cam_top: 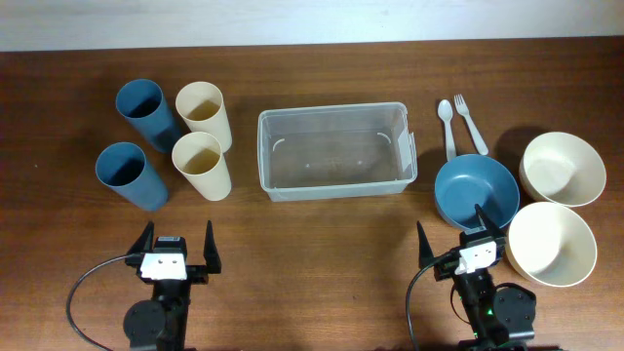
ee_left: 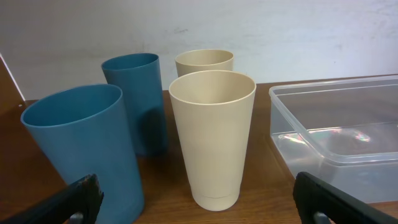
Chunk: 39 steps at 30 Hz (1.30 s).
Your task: Pack container
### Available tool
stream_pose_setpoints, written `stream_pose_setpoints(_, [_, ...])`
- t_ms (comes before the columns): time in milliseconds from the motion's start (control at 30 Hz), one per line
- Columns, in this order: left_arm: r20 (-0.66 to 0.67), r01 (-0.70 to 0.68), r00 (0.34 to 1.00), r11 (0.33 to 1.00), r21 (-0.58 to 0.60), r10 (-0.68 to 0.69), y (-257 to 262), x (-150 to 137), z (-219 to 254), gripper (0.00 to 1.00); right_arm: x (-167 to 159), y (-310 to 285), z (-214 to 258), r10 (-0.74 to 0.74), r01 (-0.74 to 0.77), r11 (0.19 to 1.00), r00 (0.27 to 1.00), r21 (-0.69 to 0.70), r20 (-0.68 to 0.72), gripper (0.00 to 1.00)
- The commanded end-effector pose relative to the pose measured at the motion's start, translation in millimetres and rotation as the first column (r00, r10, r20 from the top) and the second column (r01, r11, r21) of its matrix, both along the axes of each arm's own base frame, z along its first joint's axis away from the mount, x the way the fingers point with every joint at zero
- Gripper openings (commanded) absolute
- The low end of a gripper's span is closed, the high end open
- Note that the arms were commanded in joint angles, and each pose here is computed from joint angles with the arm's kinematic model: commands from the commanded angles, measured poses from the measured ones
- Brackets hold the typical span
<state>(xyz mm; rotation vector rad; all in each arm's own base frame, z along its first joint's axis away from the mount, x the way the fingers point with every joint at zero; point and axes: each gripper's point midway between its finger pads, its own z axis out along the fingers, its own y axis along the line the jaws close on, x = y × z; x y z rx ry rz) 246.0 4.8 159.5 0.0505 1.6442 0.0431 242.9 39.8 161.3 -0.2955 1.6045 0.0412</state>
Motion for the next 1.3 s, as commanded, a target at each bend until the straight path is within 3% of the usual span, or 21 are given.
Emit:
stream_pose_setpoints(0, [0.003, 0.009, 1.000, 1.000, 0.015, -0.009, -1.1, -0.2, -1.1, 1.00, -1.2, 4.5, -1.8, 0.023, -0.023, 1.000, 1.000, -0.003, -0.002, 0.99])
stream_pose_setpoints(1267, [0.003, 0.009, 1.000, 1.000, 0.015, -0.009, -1.1, -0.2, -1.1, 1.00, -0.5, 1.3, -2.0, 0.004, -0.004, 1.000, 1.000, -0.015, 0.000, 0.99])
